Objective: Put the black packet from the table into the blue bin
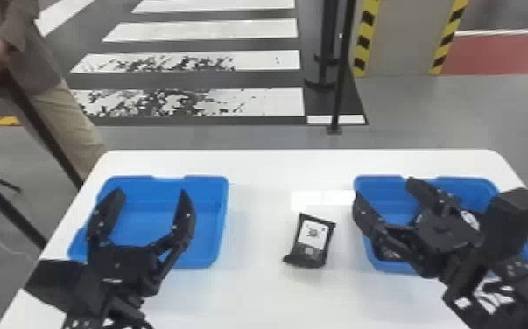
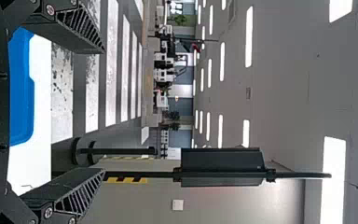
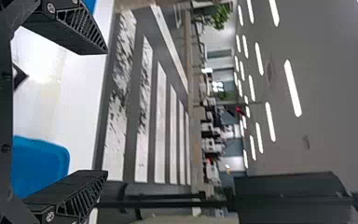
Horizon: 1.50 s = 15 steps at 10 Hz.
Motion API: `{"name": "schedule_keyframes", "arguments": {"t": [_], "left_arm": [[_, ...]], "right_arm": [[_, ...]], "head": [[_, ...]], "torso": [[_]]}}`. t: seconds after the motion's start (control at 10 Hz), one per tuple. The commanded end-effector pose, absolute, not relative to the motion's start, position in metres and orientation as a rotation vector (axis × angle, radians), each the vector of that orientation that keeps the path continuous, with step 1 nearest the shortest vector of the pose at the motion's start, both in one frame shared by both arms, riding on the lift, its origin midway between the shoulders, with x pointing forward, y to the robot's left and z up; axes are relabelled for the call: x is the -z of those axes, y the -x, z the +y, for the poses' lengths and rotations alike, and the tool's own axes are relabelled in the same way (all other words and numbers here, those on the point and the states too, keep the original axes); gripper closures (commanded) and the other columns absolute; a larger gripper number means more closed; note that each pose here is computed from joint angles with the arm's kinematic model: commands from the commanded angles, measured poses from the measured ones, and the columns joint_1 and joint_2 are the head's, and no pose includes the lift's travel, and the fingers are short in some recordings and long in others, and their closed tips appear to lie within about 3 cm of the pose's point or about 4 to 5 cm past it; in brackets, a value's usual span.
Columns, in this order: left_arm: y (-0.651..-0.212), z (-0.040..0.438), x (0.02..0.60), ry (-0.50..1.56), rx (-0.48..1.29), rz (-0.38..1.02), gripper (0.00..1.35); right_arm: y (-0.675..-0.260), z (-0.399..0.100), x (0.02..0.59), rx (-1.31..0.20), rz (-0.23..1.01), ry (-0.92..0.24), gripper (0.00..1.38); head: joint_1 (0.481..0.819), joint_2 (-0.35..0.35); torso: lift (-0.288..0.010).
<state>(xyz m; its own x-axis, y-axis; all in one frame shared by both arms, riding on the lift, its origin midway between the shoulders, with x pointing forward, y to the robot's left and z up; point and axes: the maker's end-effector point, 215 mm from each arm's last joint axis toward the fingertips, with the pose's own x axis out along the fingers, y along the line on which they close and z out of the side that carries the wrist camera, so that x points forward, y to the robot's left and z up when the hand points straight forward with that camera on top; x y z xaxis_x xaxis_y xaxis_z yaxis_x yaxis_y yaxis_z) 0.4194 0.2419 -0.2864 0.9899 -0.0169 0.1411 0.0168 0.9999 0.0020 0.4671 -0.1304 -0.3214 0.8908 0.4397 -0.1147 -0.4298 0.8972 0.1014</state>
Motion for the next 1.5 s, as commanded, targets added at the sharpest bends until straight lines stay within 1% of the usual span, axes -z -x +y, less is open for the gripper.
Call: {"name": "schedule_keyframes", "arguments": {"t": [0.0,0.1,0.3,0.4,0.6,0.8,1.1,1.4], "left_arm": [[-0.42,0.241,0.289,-0.003,0.02,-0.134,0.12],[-0.42,0.241,0.288,-0.003,0.02,-0.137,0.12],[-0.419,0.244,0.291,-0.006,0.014,-0.127,0.12],[-0.419,0.244,0.291,-0.006,0.014,-0.127,0.12],[-0.419,0.242,0.291,-0.003,0.017,-0.127,0.13],[-0.42,0.241,0.291,0.0,0.019,-0.127,0.13],[-0.42,0.24,0.293,0.0,0.022,-0.119,0.13],[-0.422,0.239,0.292,0.001,0.023,-0.121,0.13]], "right_arm": [[-0.485,-0.092,0.365,-0.578,0.29,-0.062,0.1],[-0.484,-0.069,0.377,-0.628,0.35,-0.024,0.1],[-0.481,-0.037,0.392,-0.693,0.463,0.036,0.1],[-0.476,-0.027,0.402,-0.717,0.533,0.074,0.1],[-0.474,-0.022,0.431,-0.746,0.684,0.149,0.09],[-0.487,-0.026,0.447,-0.738,0.758,0.2,0.09],[-0.512,-0.047,0.455,-0.68,0.818,0.254,0.09],[-0.514,-0.051,0.482,-0.688,0.918,0.257,0.09]], "head": [[0.695,0.137],[0.695,0.158],[0.695,0.215],[0.695,0.239],[0.695,0.264],[0.695,0.27],[0.695,0.248],[0.695,0.225]], "torso": [[-0.11],[-0.11],[-0.11],[-0.11],[-0.11],[-0.11],[-0.11],[-0.11]]}}
